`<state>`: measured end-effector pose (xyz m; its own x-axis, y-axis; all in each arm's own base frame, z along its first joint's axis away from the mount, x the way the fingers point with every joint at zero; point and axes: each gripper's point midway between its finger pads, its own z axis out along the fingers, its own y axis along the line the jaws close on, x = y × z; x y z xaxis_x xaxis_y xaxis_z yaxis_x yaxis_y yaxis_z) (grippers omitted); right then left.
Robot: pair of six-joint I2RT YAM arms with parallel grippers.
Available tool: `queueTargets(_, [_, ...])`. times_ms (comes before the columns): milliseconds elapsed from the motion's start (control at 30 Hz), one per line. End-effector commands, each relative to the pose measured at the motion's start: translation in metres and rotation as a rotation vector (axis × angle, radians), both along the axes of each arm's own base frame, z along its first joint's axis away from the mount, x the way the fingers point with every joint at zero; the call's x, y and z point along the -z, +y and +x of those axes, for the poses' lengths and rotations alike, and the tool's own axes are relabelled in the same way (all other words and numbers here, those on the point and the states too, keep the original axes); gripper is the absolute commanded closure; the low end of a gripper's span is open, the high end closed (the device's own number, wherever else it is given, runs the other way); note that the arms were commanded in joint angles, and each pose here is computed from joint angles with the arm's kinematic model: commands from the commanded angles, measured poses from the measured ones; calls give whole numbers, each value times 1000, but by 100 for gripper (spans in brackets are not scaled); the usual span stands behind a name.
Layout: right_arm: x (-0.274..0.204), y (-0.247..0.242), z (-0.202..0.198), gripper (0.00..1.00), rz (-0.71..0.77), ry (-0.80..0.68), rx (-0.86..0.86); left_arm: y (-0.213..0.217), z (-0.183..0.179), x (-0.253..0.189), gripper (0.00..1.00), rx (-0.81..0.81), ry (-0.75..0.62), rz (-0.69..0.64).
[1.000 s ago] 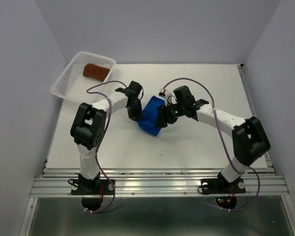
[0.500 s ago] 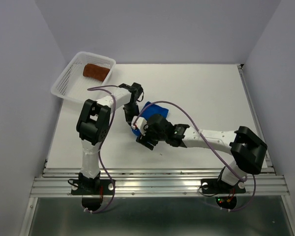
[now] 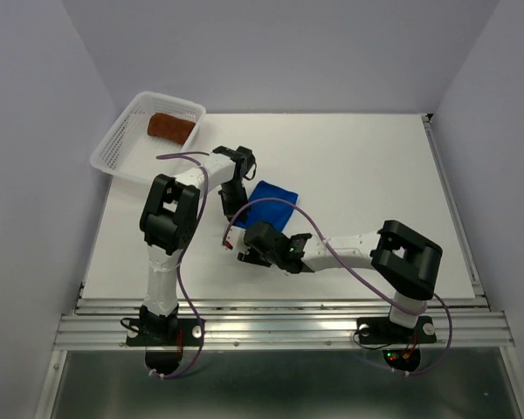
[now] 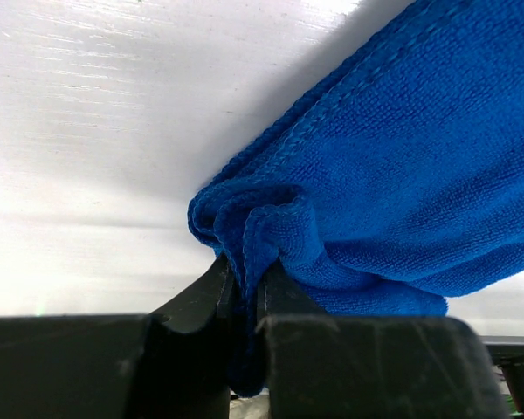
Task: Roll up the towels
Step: Roll the towel
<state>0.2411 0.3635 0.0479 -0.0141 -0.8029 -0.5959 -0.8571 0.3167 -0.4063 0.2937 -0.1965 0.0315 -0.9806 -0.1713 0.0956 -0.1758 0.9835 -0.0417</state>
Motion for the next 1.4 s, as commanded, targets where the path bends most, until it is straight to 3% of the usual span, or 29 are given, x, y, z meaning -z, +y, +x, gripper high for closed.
queueTargets(0, [10,-7,17,59,-67,-111,66,14,-6,-1,100,-5,43,54])
queueTargets(200, [35,-24,27,97,-162,-156,128,17,0,-6,100,1,18,51])
queueTargets(233, [35,-24,27,99,-164,-158,135,18,1,-7,100,-2,14,52])
queueTargets(300, [34,-21,24,99,-147,-129,137,21,5,-11,93,-13,-2,46])
queueTargets(333, [32,-19,22,99,-127,-111,140,22,9,-17,85,-19,-24,39])
queueTargets(367, [24,-12,17,99,-83,-80,123,23,15,-21,70,-32,-49,29])
queueTargets(467, [6,-6,3,99,-14,23,156,29,28,-40,44,-60,-131,29])
queueTargets(633, [-10,13,-27,99,123,235,151,37,44,-73,22,-98,-250,14])
queueTargets(800, [-28,21,-32,99,220,393,150,53,51,-83,17,-120,-306,48])
queueTargets(833, [-30,20,-32,99,238,426,146,56,52,-86,11,-130,-318,46])
queueTargets(867, [-34,14,-20,99,292,484,225,59,55,-90,9,-145,-340,31])
queueTargets(1033, [-45,9,-19,99,444,810,239,64,58,-99,9,-170,-402,-15])
queueTargets(1100, [-40,7,-15,99,457,876,266,58,54,-105,2,-162,-429,-72])
queueTargets(1200, [-49,6,-18,99,519,1068,237,50,46,-107,1,-134,-467,-150])
queueTargets(1367, [-55,-8,8,99,607,1250,301,26,25,-103,1,-72,-517,-349])
